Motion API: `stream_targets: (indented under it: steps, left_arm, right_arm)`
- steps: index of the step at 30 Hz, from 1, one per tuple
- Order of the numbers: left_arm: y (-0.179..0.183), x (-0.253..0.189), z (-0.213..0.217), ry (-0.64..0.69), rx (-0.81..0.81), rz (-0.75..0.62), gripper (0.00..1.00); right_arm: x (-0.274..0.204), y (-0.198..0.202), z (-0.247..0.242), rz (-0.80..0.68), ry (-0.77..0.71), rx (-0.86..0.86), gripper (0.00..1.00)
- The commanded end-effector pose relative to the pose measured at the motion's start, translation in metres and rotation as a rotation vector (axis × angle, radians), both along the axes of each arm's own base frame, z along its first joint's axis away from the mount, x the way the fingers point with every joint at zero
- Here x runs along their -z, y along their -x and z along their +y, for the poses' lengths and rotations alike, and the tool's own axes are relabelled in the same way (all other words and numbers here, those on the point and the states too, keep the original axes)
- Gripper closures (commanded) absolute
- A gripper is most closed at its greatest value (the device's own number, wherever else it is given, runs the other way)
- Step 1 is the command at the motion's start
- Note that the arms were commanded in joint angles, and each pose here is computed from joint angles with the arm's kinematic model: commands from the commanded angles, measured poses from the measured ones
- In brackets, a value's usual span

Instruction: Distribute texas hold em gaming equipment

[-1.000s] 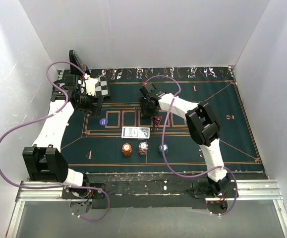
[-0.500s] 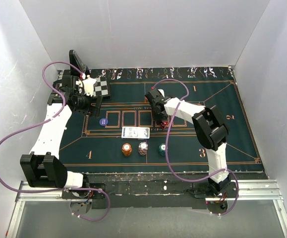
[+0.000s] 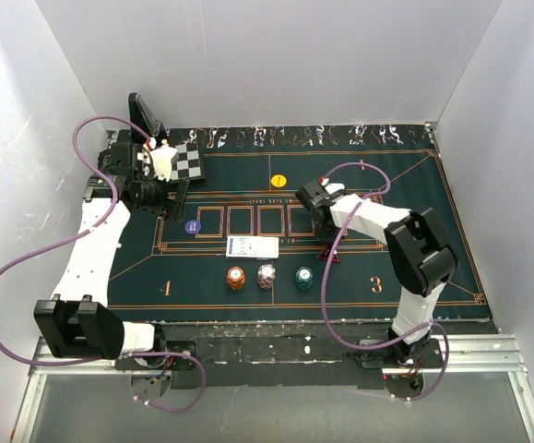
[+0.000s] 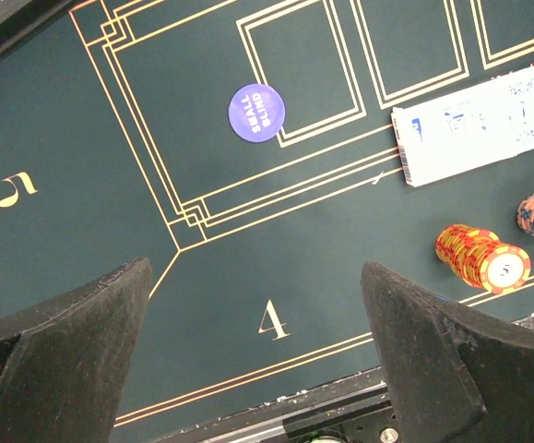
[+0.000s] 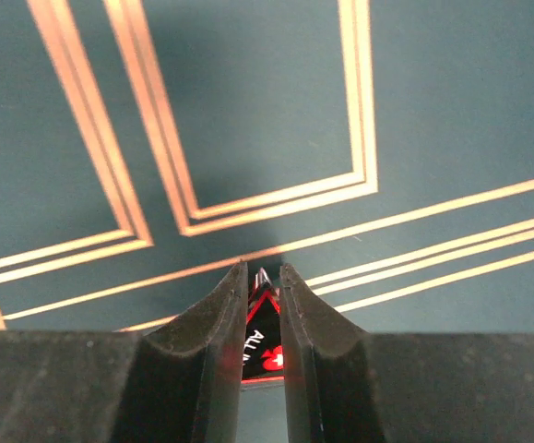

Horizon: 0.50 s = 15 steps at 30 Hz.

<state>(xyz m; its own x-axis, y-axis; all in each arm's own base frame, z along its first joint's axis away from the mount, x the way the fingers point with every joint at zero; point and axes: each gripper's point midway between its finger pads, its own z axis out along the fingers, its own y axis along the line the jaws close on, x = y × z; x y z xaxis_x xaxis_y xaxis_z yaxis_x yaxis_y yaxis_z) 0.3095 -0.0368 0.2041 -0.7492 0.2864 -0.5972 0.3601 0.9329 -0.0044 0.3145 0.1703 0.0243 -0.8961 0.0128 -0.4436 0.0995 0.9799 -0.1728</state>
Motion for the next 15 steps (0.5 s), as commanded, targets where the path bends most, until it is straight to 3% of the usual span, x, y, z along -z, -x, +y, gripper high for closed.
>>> stream_targets:
  steps: [1,7,15]
  left_arm:
    - [0.008,-0.019,-0.002,0.014,0.020,-0.046,0.02]
    - [0.010,-0.016,-0.002,0.005,0.039,-0.034,0.02]
    - [0.015,-0.005,-0.008,0.023,0.085,0.008,0.02]
  right_arm:
    - [0.001,0.036,-0.040,0.063,0.051,0.135,0.74]
    - [-0.002,0.049,-0.058,0.044,0.065,0.183,0.72]
    - [-0.042,0.027,-0.030,-0.036,-0.058,0.139,0.54]
